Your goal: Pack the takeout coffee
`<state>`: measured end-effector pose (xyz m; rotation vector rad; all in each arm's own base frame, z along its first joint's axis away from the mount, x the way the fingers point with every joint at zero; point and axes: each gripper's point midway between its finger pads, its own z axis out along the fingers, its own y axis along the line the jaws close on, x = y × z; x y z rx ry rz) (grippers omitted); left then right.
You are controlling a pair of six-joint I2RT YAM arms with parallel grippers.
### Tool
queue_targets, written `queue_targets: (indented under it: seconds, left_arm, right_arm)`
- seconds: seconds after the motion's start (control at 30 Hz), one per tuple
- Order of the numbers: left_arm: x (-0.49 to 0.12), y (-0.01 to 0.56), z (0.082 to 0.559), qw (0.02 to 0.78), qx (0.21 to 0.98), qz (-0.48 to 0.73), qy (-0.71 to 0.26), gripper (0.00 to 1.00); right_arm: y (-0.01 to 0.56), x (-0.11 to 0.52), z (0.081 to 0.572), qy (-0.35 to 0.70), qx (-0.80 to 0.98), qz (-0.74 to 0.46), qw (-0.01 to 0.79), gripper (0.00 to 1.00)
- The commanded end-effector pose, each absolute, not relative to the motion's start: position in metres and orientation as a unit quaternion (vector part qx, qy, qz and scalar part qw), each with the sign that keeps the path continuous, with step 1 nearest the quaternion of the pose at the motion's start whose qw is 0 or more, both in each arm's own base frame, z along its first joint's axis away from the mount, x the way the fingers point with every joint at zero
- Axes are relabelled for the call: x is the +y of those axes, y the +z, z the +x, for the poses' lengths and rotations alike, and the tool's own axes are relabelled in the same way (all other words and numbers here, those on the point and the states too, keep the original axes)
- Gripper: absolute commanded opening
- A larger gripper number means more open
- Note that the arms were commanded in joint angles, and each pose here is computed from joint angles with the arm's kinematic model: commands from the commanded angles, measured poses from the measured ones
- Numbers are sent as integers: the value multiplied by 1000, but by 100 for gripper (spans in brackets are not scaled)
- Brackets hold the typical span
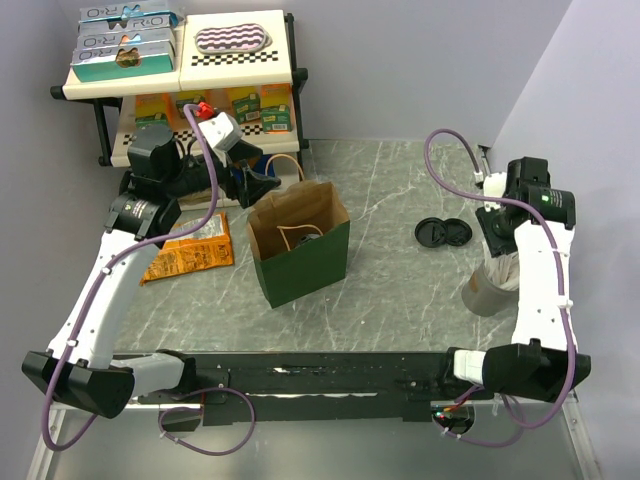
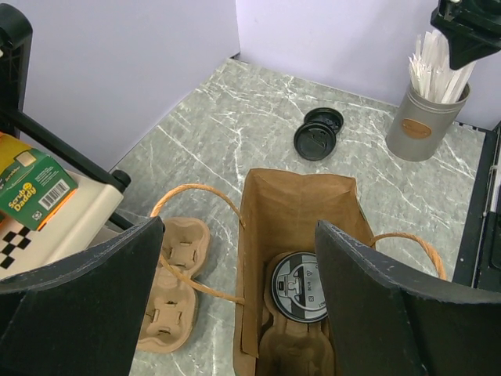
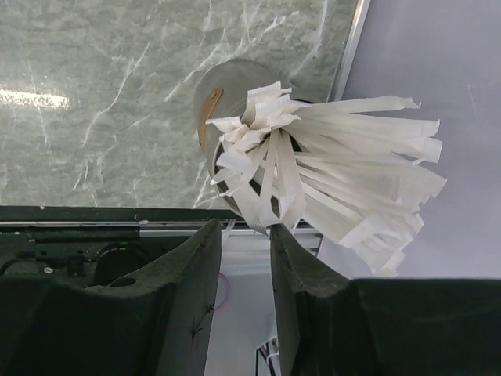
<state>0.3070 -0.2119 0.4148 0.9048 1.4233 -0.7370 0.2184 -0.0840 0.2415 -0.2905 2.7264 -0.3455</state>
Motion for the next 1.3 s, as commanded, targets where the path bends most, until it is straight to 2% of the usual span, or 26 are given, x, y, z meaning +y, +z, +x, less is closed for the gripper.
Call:
queue_targets:
  seconds: [0.0,0.17,0.7,0.9,0.97,1.17,1.27]
  left_arm:
    - [-214,427,302,619,593,404,-319,84]
    - [-214,427,301,620,592,405,-318,84]
    - [-215,424,298,616,593,406,-323,84]
    - [-215,422,296,616,593,407,-321,84]
    - [-215,423,295,616,593,408,-321,84]
    - [-213,423,294,618,593,406,-318,84]
    - [-213,425,294,619,593,406,-318,84]
  right_arm:
    - [252,-90,208,-135,971,-100,169,38]
    - [256,-93,211,-143,970,-96,172,32]
    - [251,-92,221,-137,968,-95,185,28]
    - [253,-92,224,-139,966,-102,195,12]
    - [255,-93,225,-140,965,-103,197,1]
    - [278,-95,222,-159,956,-99,225,0]
    - [309,-96,219,-177,943,-88,268,0]
